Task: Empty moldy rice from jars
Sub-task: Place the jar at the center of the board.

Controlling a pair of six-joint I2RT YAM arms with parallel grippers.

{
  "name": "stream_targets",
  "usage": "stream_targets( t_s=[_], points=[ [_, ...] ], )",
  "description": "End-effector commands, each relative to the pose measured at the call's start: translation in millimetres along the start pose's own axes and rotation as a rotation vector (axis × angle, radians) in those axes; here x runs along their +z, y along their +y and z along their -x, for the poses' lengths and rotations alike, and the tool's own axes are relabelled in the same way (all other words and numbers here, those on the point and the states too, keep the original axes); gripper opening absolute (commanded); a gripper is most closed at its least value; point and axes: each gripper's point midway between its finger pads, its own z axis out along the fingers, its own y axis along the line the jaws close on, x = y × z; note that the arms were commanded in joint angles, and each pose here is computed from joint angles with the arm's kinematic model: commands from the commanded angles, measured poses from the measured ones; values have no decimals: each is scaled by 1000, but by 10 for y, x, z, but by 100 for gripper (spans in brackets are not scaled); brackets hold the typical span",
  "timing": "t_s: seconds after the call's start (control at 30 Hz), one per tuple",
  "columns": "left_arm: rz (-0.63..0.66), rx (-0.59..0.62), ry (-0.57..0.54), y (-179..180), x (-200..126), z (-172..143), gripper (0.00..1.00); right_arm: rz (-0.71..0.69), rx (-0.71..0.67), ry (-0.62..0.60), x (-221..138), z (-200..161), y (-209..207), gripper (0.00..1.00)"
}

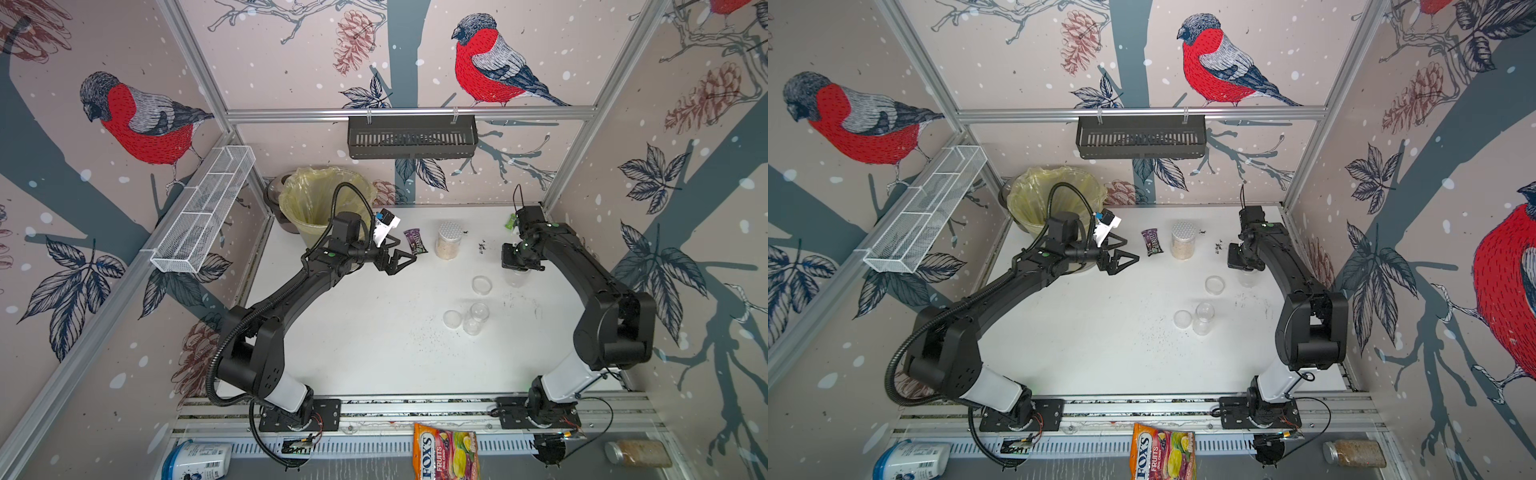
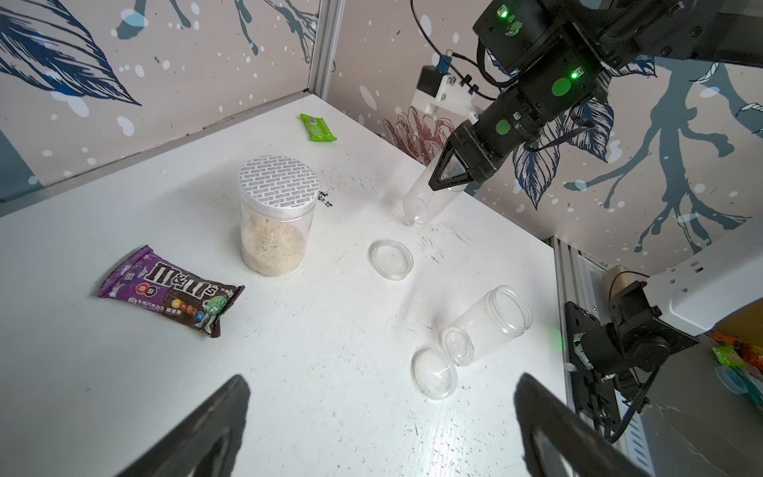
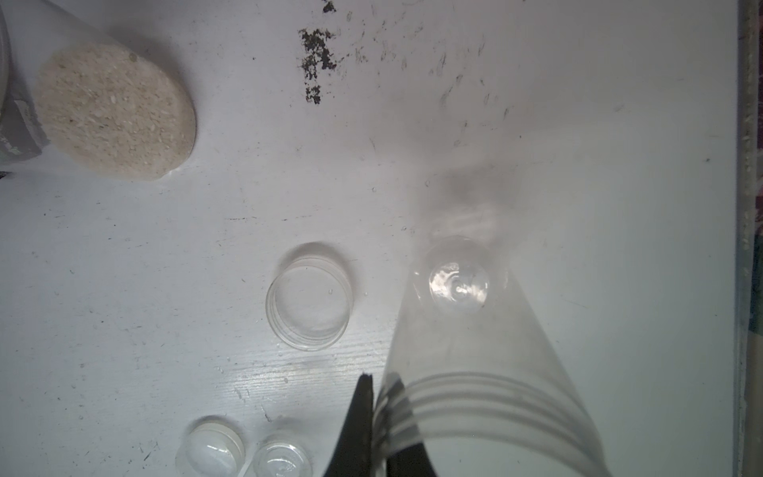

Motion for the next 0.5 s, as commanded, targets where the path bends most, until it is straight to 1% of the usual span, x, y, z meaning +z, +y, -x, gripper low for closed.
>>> stream_targets(
  t_s=[0.0,0.1,0.2,0.47],
  points=[
    [44,80,-49,26,-49,128,99,16,-22,30,75,-59,20,5],
    [69,78,-36,80,-39,97,99,69,-30,39,129,-100,100,5],
    [103,67,-31,146,-38,82,99,74,-31,48,161,-121,101,5],
    [165,84,-74,172,-130,217,99,102,-21,56,176,-141,125,7]
  ],
)
